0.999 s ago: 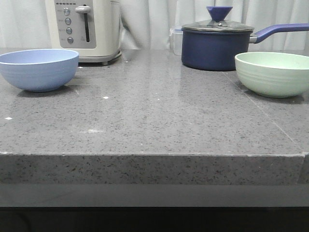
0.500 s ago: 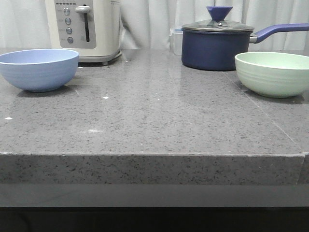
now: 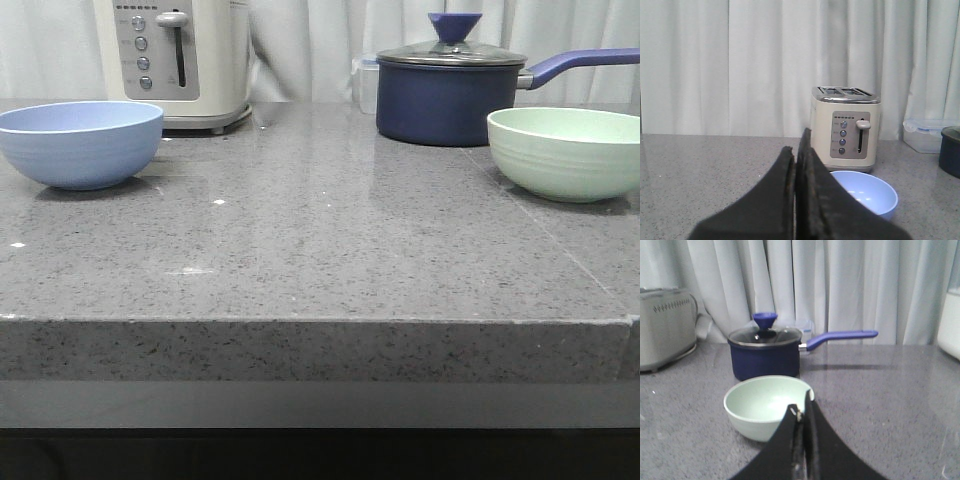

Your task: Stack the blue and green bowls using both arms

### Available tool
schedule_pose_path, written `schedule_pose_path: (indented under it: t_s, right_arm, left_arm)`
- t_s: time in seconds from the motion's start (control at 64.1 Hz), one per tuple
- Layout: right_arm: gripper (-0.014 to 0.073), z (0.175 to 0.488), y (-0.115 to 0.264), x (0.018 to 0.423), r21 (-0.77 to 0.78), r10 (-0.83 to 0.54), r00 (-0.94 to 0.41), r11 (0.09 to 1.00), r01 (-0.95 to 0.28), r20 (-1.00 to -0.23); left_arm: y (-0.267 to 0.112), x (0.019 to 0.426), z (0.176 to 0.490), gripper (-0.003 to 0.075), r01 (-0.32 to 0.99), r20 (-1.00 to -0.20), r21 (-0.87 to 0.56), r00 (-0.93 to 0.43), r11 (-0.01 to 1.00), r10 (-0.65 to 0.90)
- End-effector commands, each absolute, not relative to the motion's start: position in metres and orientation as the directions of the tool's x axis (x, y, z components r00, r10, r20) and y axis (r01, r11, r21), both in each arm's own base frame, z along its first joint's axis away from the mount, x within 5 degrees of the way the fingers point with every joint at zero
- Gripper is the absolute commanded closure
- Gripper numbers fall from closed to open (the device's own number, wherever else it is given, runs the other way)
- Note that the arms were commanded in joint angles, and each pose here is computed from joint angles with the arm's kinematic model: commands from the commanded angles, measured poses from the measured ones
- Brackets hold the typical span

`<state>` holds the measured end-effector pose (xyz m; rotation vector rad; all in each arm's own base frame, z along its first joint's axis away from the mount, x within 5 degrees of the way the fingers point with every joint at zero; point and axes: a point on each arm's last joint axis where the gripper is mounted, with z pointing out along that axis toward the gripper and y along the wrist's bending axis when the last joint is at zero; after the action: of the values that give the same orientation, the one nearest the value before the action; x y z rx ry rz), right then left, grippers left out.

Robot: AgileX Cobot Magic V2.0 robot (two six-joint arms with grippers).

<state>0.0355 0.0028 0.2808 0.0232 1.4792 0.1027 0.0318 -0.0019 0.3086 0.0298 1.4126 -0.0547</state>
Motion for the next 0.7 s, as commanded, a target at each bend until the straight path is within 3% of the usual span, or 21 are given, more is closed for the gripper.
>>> schedule_pose_path:
  t_s: [0.0,0.281,0.406,0.687]
  right_arm:
    - [0.0651,0.317,0.002,0.032,0.053,0.058,0.128,0.998,-0.047,-0.99]
    - [0.0651,0.371,0.002,0.063,0.012,0.008,-0.135,0.999,-0.029,-0.991]
    - [0.0651,0.37,0.003,0.087,0.013,0.004,-0.279,1.0,-0.028,-0.96]
    - [0.0651,0.35,0.004,0.13,0.017,0.003,-0.447,1.0,-0.026,-0.895]
  left_arm:
    - [-0.002,0.03,0.343,0.074,0.063,-0.984,-0.02,0.176,0.998,-0.031]
    - [-0.004,0.051,0.39,0.074,0.063,-0.998,-0.02,-0.063,0.998,-0.016]
    - [-0.005,0.068,0.391,0.074,0.062,-0.992,-0.02,-0.127,0.998,-0.012]
    - [-0.006,0.096,0.376,0.074,0.06,-0.971,-0.023,-0.237,0.998,-0.008]
